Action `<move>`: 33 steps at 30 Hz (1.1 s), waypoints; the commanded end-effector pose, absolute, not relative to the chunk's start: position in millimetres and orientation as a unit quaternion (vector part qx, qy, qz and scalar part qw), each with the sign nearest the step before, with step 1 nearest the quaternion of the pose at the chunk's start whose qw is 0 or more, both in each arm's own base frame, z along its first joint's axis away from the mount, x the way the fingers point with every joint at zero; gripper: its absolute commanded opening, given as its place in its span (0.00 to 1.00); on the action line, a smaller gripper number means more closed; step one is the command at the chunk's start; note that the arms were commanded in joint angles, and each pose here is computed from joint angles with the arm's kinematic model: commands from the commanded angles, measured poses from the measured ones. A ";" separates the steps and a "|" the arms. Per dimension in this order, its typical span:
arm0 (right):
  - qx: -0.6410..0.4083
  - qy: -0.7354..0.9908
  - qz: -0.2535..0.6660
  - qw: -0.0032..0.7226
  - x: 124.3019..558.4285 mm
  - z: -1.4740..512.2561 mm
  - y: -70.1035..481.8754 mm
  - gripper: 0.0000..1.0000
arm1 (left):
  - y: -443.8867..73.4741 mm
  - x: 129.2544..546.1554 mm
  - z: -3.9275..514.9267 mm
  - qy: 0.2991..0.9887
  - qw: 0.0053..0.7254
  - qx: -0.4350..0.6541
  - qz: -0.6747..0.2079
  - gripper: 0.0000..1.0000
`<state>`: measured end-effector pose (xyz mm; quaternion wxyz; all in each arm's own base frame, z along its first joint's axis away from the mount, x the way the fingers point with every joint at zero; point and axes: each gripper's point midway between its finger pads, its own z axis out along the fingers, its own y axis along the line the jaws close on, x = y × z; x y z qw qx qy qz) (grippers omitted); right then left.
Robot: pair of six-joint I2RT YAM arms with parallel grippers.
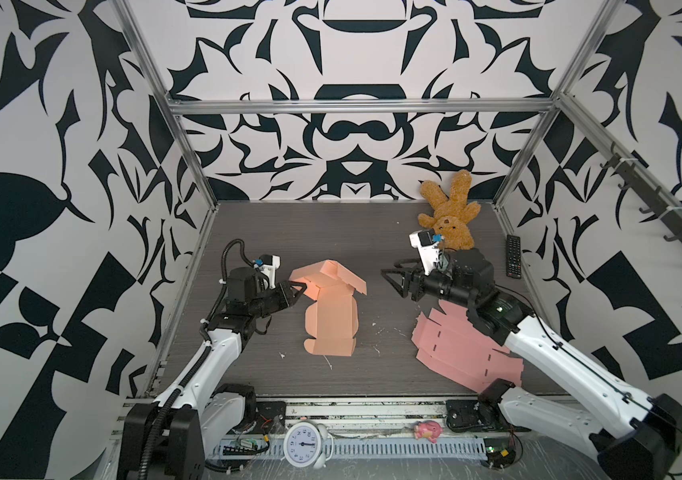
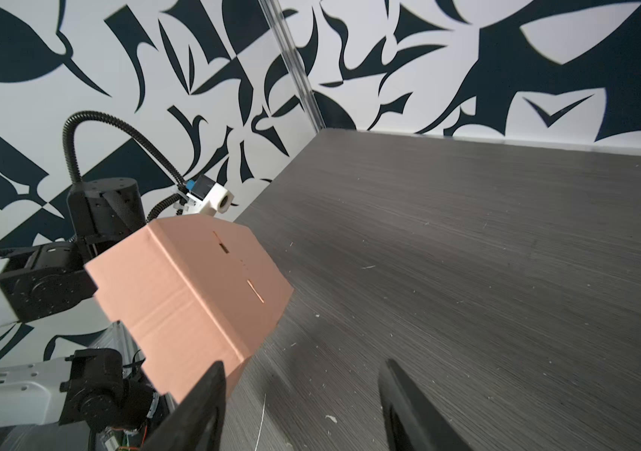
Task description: Fold the paper box
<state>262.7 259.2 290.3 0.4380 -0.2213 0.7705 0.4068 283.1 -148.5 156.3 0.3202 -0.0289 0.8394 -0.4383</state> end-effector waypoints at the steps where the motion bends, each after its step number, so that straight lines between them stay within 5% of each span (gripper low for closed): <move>1: -0.283 0.752 0.438 0.403 252.4 301.7 279.3 0.63 | -150.1 276.5 150.0 0.848 0.304 -0.007 -0.433 0.16; 13: -0.338 0.719 0.473 0.381 245.7 294.1 303.1 0.62 | -156.4 275.0 138.4 0.848 0.284 0.003 -0.447 0.17; 33: -0.388 0.750 0.374 0.384 240.7 274.8 335.1 0.36 | -157.6 274.7 122.8 0.851 0.270 -0.014 -0.450 0.17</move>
